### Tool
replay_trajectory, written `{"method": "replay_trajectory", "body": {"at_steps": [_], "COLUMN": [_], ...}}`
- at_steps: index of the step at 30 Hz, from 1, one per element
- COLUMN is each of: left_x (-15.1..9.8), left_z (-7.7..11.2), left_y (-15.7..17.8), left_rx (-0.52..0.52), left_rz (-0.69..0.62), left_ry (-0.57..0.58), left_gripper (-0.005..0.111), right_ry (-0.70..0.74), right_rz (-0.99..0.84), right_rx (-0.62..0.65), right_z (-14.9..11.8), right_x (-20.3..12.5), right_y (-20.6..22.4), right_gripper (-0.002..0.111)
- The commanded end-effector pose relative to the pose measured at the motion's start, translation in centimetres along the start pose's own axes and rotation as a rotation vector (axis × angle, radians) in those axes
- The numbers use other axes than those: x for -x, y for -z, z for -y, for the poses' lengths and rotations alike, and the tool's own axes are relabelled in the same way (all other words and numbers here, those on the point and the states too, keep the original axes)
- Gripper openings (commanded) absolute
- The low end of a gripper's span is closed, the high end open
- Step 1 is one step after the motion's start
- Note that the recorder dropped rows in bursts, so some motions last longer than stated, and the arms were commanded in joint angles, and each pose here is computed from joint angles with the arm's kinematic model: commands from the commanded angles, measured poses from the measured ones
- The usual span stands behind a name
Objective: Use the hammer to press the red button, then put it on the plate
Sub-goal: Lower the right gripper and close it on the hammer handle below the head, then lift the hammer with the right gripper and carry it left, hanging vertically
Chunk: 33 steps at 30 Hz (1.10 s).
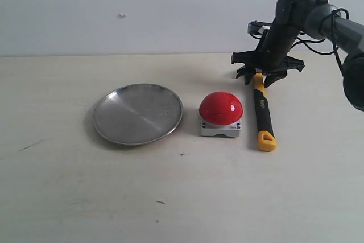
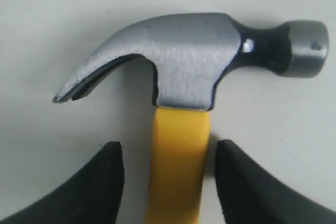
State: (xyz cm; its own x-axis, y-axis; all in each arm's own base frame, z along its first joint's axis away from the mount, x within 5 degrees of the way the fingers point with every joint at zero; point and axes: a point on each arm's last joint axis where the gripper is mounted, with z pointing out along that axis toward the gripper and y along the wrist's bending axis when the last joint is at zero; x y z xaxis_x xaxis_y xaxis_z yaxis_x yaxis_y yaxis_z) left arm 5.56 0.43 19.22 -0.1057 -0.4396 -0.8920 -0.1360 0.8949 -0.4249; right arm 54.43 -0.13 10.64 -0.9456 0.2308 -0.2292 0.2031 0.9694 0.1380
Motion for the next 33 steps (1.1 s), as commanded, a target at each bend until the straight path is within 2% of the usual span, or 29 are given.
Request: {"method": "replay_trajectory", "body": {"at_steps": [1,5,9,12,19,21,23,27,33], "left_x": [-0.07,-0.07,-0.07,-0.07,-0.07,-0.07,-0.07,-0.07,-0.07], "left_z": [-0.03,-0.03,-0.03,-0.03,-0.03,-0.03,-0.03,-0.03,-0.03], "left_y": [0.02,0.02,0.02,0.02,0.02,0.02,0.02,0.02,0.02], "left_rx": [-0.001,-0.001,-0.001,-0.001,-0.001,-0.001,-0.001,-0.001,-0.001], "left_rz": [0.003,0.003,0.003,0.003,0.003,0.003,0.003,0.003,0.003], "left_ry": [0.006,0.006,0.006,0.006,0.006,0.006,0.006,0.006,0.006], "left_gripper": [0.0,0.0,0.0,0.0,0.0,0.0,0.0,0.0,0.0], "right_ry": [0.0,0.014,0.037,0.041,0.08,0.101,0.104,0.115,0.144], "right_rz": [-0.005,-0.009,-0.011,0.003,-0.014,-0.014,-0.014,-0.01,-0.012], "right_rx": [-0.004,-0.005,-0.005,-0.003,-0.005,-0.005,-0.005,-0.012,-0.007], "right_z": [0.37,0.37,0.38,0.35,0.38,0.38,0.38,0.44,0.29], "right_x": [-0.03,-0.06,-0.08,0.05,-0.1,-0.1,-0.1,-0.07,0.01], "right_y": [-0.42,-0.42,-0.42,-0.42,-0.42,-0.42,-0.42,-0.42,0.48], "right_gripper": [0.032,0.01,0.001,0.007,0.039,0.038,0.029,0.0,0.0]}}
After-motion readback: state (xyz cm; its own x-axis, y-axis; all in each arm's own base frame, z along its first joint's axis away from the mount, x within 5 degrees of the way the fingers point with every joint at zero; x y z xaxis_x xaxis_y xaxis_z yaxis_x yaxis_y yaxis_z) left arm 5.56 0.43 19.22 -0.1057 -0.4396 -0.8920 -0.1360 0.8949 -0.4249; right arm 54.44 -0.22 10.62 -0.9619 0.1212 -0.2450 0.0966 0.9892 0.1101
